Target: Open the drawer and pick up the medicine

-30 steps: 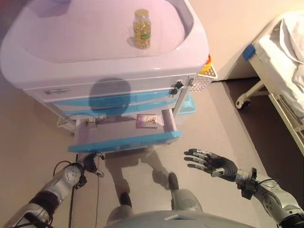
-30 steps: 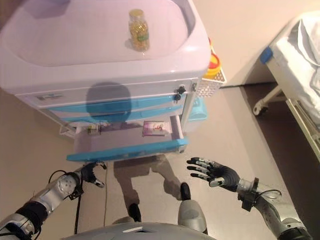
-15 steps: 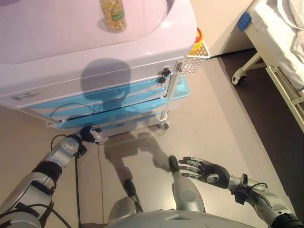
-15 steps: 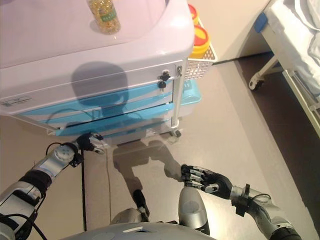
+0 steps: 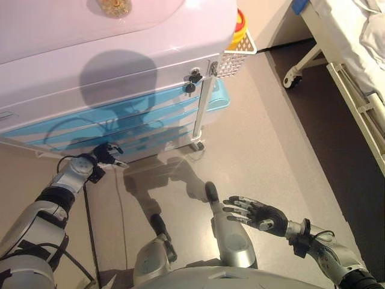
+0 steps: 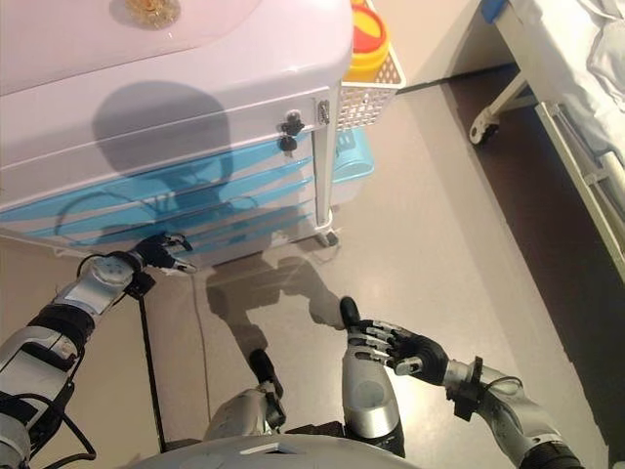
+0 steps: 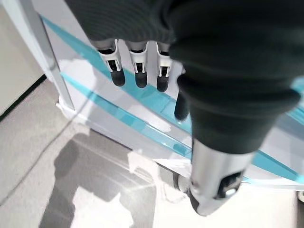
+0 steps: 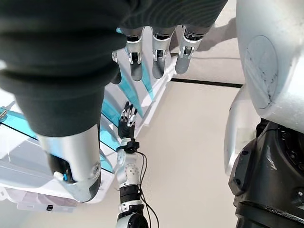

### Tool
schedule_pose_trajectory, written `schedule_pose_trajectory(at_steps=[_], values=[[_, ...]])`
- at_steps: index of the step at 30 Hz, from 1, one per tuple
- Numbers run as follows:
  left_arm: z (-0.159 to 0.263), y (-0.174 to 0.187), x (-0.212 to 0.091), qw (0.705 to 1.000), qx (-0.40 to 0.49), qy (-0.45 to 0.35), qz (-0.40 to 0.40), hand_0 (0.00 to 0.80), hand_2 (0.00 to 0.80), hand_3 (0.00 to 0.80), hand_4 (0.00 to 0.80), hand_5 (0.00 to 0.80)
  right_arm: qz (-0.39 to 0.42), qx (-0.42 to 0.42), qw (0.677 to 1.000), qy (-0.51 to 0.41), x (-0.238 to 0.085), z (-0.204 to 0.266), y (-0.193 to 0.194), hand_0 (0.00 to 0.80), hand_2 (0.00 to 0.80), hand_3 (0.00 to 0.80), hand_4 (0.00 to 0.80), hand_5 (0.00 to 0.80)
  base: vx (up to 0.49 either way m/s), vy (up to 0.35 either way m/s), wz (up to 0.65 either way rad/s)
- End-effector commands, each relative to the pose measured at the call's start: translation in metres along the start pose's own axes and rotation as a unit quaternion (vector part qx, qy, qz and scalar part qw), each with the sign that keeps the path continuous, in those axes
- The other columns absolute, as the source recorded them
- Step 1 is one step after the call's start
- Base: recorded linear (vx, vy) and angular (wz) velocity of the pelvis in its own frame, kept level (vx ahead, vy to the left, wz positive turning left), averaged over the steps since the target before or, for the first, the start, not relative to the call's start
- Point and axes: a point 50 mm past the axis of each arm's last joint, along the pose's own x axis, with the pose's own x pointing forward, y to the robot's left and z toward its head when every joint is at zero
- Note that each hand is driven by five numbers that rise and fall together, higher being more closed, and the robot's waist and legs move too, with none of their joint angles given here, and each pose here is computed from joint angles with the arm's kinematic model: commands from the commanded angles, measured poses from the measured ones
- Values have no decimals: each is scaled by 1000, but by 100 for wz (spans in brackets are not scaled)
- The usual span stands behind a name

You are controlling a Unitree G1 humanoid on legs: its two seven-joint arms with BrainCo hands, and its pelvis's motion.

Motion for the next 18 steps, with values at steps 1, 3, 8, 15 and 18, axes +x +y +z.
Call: schedule_pose_trajectory(at_steps=[1,3,8,15,18], values=[[3,21,-6,998,-60,-16,-5,0,0,0,0,0,13,0,1000,-12,10,-7,9,0,0,0,0,0,6,-22,6],[2,-2,-4,994,-94,-25,-57,0,0,0,0,0,-1,1,1000,-7,11,-8,7,0,0,0,0,0,19,-25,8],[-8,-77,-6,961,-196,-31,-190,0,0,0,0,0,-69,4,998,8,16,-13,-2,0,0,0,0,0,39,-26,10],[-41,-171,-31,905,-301,21,-299,0,0,0,0,0,-116,66,991,20,33,-30,-6,0,0,0,0,0,64,-42,11],[-51,-198,-41,884,-338,48,-320,0,0,0,0,0,-123,104,986,37,43,-44,-3,0,0,0,0,0,50,-53,28]])
